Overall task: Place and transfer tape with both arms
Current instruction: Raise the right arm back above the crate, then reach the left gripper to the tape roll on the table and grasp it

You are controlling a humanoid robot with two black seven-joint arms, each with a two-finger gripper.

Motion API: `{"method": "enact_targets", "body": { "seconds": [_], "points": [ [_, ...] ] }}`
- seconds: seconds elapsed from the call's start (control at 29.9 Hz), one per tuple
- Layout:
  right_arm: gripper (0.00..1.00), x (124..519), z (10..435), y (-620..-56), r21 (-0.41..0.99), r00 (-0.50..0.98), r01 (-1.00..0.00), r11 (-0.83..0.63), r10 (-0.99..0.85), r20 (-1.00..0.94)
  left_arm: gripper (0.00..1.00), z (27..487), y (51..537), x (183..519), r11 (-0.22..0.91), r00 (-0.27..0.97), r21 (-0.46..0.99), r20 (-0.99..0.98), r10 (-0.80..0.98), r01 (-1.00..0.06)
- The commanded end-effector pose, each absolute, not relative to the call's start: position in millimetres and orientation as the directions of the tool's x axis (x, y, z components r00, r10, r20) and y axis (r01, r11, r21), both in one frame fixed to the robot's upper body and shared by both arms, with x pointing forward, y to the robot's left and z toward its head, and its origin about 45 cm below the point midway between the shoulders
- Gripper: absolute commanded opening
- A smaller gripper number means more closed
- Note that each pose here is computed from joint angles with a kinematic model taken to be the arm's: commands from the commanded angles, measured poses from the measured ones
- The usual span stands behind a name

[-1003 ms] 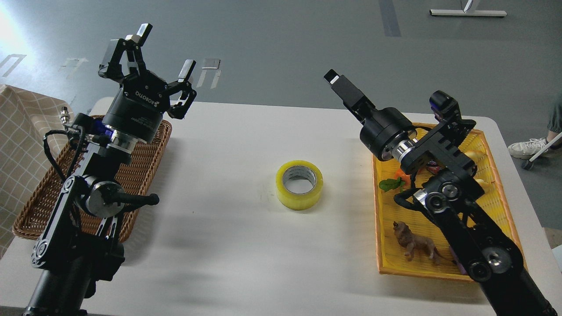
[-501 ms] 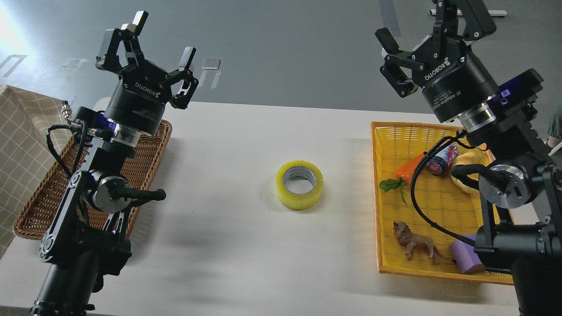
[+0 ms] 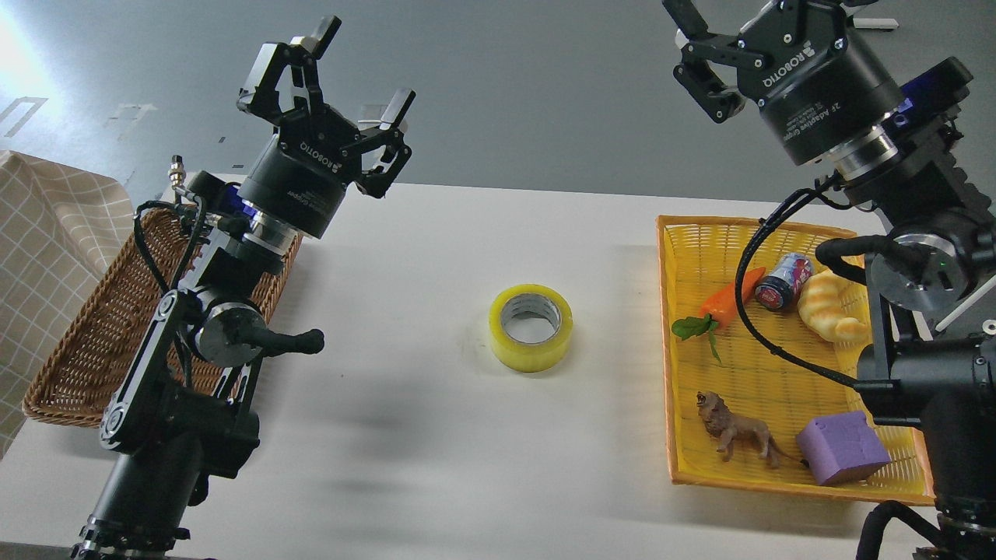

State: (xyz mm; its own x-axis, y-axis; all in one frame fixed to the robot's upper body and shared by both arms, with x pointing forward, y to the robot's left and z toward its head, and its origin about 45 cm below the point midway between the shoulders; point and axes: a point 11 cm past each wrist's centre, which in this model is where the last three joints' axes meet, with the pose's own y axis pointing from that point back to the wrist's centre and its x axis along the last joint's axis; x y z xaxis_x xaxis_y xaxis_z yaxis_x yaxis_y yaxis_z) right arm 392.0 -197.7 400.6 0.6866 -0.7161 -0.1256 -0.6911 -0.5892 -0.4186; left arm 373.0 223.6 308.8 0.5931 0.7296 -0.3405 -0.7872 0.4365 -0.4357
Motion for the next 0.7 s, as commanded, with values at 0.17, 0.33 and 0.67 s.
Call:
{"method": "enact_targets", "body": {
  "seconds": [0.17,0.33,0.67],
  "points": [
    [1.0,396.0,400.1,-200.8,-0.412,0.655,-0.722,-0.556,-0.741,-0.149,0.98,320.4,221.4,389.0,0.365,0.457,-0.379,-0.188,0.869,-0.85],
    [1.0,395.9,396.4,-203.0,-0.403,0.648,-0.73,-0.552,-0.746,-0.153,0.98,336.1,173.4,361.2,0.603,0.505,-0.291,0.347,0.79,-0.743],
    [1.0,403.5,394.1,-205.4,-0.392,0.645,-0.736,-0.552,-0.747,-0.16,0.98,290.9,125.1,365.1,0.651,0.377,0.059,0.853,0.36,-0.757]
  ]
}}
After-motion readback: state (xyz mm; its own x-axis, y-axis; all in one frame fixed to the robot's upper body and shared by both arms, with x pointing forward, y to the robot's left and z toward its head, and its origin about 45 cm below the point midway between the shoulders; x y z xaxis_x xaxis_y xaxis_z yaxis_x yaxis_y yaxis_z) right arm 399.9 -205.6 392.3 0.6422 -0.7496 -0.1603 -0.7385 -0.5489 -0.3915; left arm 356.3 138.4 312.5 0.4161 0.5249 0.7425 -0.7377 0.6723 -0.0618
